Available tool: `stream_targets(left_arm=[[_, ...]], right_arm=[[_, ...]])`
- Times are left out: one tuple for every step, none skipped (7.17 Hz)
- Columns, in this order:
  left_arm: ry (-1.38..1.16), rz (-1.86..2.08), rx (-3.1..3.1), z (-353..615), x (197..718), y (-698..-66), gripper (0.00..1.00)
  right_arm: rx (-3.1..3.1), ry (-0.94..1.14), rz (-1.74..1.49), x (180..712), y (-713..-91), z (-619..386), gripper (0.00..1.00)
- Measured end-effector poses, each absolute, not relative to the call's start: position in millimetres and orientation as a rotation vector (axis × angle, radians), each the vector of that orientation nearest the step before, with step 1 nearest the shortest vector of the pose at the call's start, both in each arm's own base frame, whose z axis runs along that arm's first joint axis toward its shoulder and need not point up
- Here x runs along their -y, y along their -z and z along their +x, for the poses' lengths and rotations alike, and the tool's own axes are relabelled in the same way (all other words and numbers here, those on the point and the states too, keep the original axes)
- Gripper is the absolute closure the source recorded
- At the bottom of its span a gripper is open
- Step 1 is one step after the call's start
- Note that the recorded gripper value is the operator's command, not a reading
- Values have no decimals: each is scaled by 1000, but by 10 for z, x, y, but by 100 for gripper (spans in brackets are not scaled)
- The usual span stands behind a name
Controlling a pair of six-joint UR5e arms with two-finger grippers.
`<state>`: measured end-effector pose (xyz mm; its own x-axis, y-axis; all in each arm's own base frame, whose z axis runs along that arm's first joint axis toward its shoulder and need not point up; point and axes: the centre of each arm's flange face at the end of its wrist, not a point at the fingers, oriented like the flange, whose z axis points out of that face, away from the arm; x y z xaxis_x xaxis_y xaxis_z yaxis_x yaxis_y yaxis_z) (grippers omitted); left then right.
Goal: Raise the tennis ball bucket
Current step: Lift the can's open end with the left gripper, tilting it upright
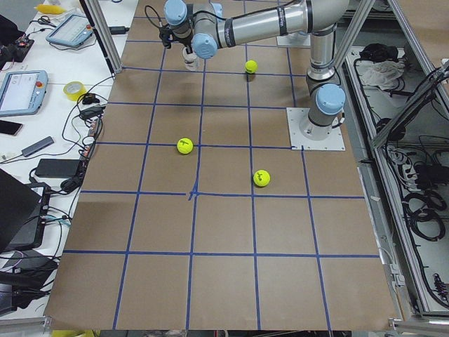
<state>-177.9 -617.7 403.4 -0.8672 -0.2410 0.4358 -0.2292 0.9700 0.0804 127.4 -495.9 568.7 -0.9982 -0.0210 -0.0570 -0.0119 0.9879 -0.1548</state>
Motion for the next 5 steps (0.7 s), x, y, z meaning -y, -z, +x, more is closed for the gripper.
stream_targets(left_arm=[[-40, 283, 2783, -1916, 6187, -4104, 100], [-120, 229, 2889, -2115, 6199, -4091, 100], [-171, 187, 2954, -2272, 6236, -4016, 100], [-196, 133, 3008, -2447, 6277, -3934, 100], [-206, 86, 3055, -2603, 6329, -3864, 100]], right_arm=[[-3072, 234, 15, 4950, -5680, 1277, 0], [-3069, 230, 30, 4946, -5671, 1282, 0], [-3067, 227, 36, 4946, -5664, 1287, 0], [-3067, 227, 43, 4942, -5665, 1288, 0], [-3070, 225, 55, 4932, -5663, 1312, 0]])
